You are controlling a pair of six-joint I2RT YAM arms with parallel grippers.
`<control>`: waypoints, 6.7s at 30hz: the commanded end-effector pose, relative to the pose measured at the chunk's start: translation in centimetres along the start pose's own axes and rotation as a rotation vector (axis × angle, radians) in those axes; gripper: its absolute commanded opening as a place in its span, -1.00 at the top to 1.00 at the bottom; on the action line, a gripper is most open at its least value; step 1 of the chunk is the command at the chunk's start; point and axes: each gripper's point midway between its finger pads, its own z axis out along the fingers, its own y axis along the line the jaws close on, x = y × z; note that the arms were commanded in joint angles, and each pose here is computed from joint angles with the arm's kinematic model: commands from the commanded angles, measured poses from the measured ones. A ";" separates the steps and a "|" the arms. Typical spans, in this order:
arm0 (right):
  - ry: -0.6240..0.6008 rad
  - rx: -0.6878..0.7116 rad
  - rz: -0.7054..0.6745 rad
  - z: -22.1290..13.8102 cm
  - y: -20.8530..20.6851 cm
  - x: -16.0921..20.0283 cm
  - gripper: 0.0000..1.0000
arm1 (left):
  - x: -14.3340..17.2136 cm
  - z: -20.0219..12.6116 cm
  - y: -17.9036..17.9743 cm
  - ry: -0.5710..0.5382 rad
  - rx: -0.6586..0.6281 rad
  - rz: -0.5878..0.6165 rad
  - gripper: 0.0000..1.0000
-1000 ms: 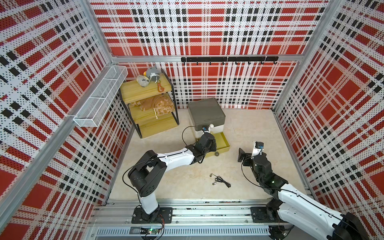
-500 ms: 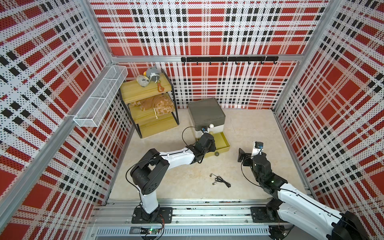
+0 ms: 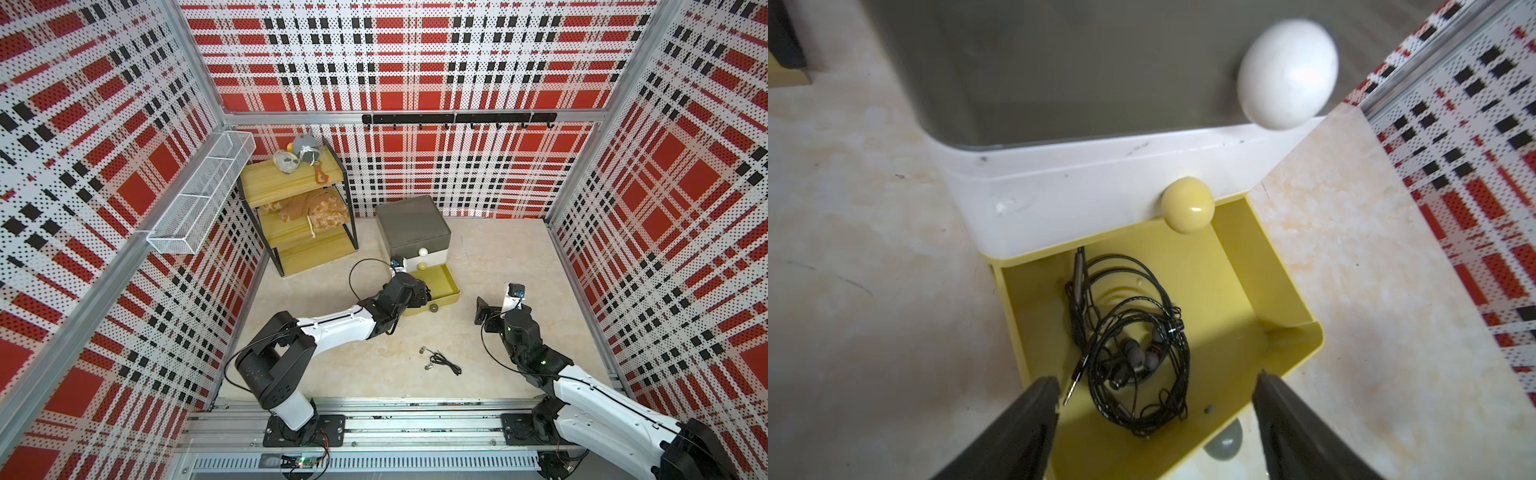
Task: Place the wired earphones into the drawer by color
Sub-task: Place the wired earphones in the drawer, then pick up the wired earphones from the center of the board, then place the wired earphones in the drawer.
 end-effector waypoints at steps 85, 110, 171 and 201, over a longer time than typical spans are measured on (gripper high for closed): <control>0.799 -0.515 -0.255 -5.6 14.3 16.5 0.52 | -3.5 -10.1 11.1 -0.389 0.012 0.094 -0.98; 0.498 -0.432 -0.111 -4.5 14.9 6.8 1.00 | -3.5 -10.4 11.6 -0.399 -0.001 0.086 -0.98; 0.265 0.109 0.445 13.5 16.0 1.7 1.00 | -3.9 -11.5 12.8 -0.451 -0.048 0.035 -0.98; 0.335 0.020 0.321 7.7 12.1 2.5 -0.70 | -3.8 -11.4 13.0 -0.449 -0.057 0.037 -0.98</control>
